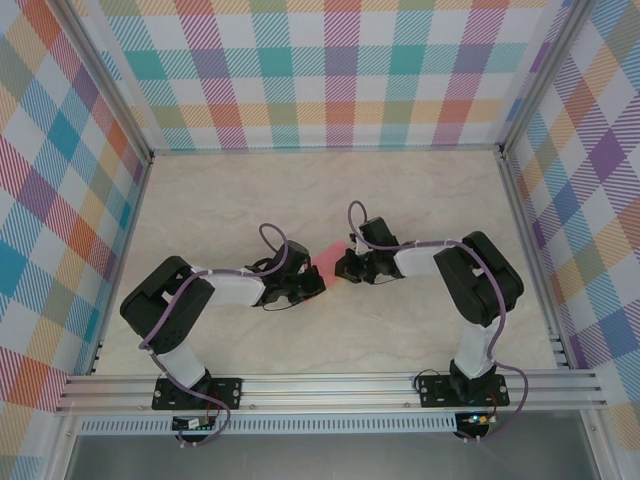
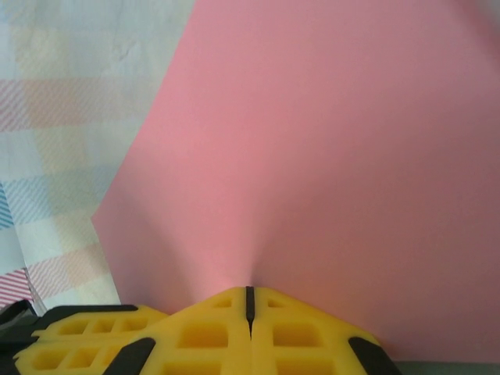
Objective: Fold a paper plane with a square sheet of paper (pick it up from the middle)
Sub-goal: First fold in half a square sheet of paper at the center of the table.
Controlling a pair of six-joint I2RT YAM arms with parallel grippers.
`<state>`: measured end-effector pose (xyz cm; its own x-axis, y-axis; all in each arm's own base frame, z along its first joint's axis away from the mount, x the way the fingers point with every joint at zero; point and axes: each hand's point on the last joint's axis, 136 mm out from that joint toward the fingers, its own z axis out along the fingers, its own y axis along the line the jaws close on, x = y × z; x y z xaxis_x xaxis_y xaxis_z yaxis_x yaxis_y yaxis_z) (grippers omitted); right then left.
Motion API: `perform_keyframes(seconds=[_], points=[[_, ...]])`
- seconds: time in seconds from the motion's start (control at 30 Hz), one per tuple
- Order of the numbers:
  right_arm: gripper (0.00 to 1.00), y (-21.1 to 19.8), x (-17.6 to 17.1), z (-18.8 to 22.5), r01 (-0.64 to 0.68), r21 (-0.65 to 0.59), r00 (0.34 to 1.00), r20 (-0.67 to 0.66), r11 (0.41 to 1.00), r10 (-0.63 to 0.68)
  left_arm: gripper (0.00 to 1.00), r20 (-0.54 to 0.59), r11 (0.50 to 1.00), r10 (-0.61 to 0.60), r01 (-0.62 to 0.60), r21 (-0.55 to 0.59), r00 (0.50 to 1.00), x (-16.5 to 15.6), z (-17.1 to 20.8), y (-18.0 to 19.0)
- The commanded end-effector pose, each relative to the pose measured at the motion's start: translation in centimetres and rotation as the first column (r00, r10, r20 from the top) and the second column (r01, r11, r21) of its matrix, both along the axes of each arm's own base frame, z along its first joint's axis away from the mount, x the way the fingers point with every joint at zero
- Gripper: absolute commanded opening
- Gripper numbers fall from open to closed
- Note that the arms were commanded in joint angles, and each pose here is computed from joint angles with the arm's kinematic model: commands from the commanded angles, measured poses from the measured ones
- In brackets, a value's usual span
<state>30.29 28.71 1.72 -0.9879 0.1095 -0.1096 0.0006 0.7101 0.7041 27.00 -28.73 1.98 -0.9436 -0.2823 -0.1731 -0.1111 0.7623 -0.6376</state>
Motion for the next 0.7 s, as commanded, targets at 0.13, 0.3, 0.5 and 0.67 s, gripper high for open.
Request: perform_keyframes(seconds=[0.13, 0.3, 0.5, 0.67], points=[[0.02, -6.3, 2.4, -2.9, 0.147, -0.13, 0.989, -0.004, 0.98, -0.149, 0.02, -0.117, 0.989, 0.028, -0.01, 0.149, 0.993, -2.7, -3.9, 2.8], [0.02, -9.1, 4.2, -2.6, 0.24, -0.163, 0.97, 0.012, 0.957, -0.241, 0.02, -0.115, 0.99, 0.025, -0.008, 0.144, 0.993, -2.6, -3.8, 2.7], [0.03, -9.8, 5.4, 2.0, 0.265, -0.093, 0.961, 0.107, 0.96, -0.255, 0.01, -0.108, 0.991, 0.017, -0.002, 0.134, 0.994, -2.4, -3.5, 2.4], [0.04, -7.3, 3.4, 5.4, 0.174, -0.023, 0.974, 0.151, 0.984, -0.169, 0.01, -0.102, 0.992, 0.017, -0.004, 0.128, 0.995, -2.2, -3.3, 2.2]])
